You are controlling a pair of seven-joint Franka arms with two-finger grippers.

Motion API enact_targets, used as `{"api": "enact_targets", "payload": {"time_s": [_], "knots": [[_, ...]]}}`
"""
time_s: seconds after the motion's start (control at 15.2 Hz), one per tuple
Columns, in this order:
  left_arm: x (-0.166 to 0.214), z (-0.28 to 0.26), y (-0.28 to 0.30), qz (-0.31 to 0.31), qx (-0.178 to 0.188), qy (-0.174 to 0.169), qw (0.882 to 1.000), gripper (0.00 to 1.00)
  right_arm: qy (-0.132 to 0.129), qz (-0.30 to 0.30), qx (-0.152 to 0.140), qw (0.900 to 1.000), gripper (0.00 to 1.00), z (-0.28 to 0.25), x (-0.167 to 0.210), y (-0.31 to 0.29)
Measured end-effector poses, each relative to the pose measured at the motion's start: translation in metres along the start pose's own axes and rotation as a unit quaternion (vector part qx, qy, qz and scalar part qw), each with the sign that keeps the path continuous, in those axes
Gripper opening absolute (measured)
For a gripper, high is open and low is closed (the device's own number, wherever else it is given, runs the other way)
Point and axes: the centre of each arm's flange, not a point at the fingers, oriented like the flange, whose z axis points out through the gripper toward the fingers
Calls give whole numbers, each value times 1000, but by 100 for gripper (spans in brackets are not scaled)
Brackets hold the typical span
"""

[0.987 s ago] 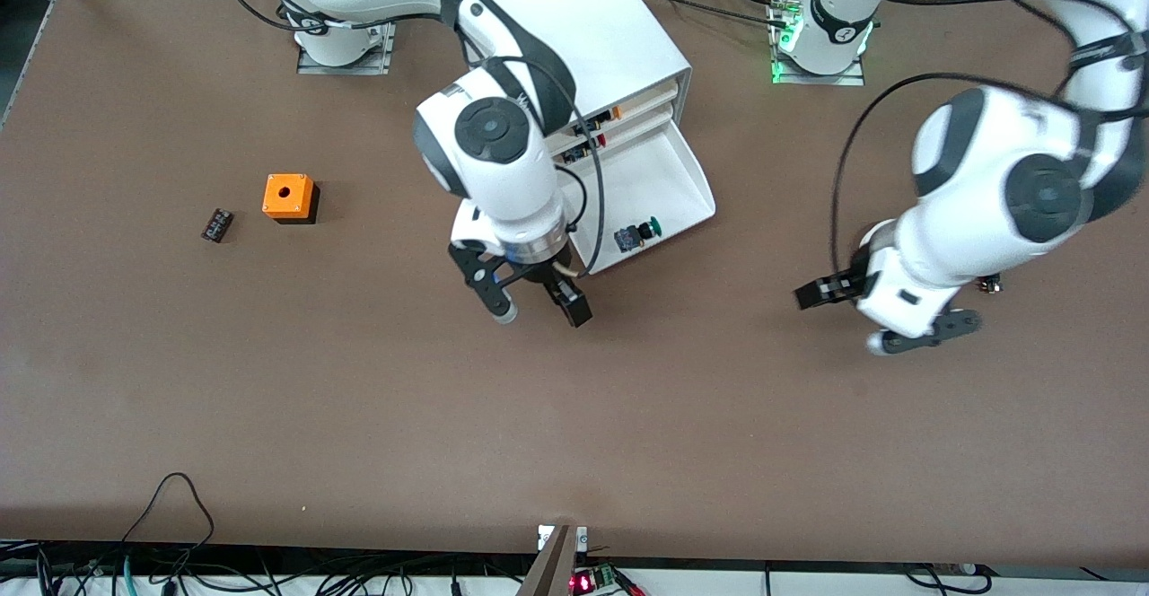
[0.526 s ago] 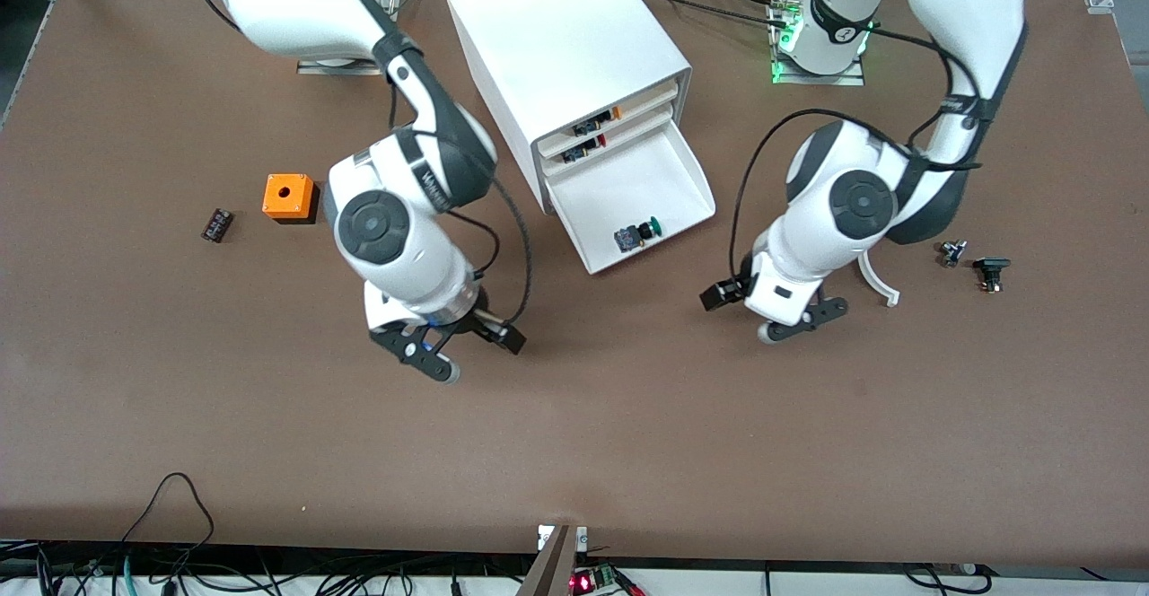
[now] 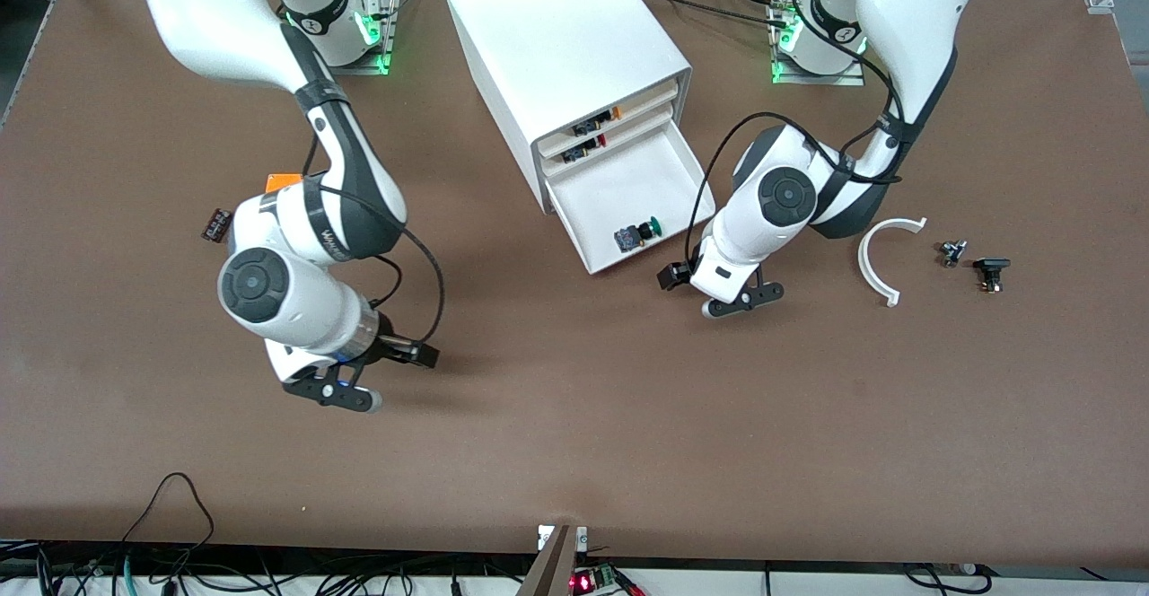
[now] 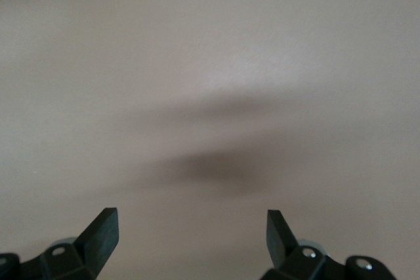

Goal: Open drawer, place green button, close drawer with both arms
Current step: 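Push the drawer shut with the left gripper while the right gripper returns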

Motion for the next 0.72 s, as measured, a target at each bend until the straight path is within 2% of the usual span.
{"api": "enact_targets", "payload": {"time_s": [0.2,0.39,0.59,0.72], "knots": [[-21,12,8,-10,5,-7,1000,98,17,-33,-1,999,100,-3,1,40],[-41,21,18,-15,12,-15,1000,99,47,-82,0,996,100,-22,-1,104],[-53,29,18,-12,19,-23,999,99,54,-103,-2,993,100,-63,-18,159],[-60,29,22,-6,21,-29,999,100,50,-112,-3,992,100,-97,-36,176]]}}
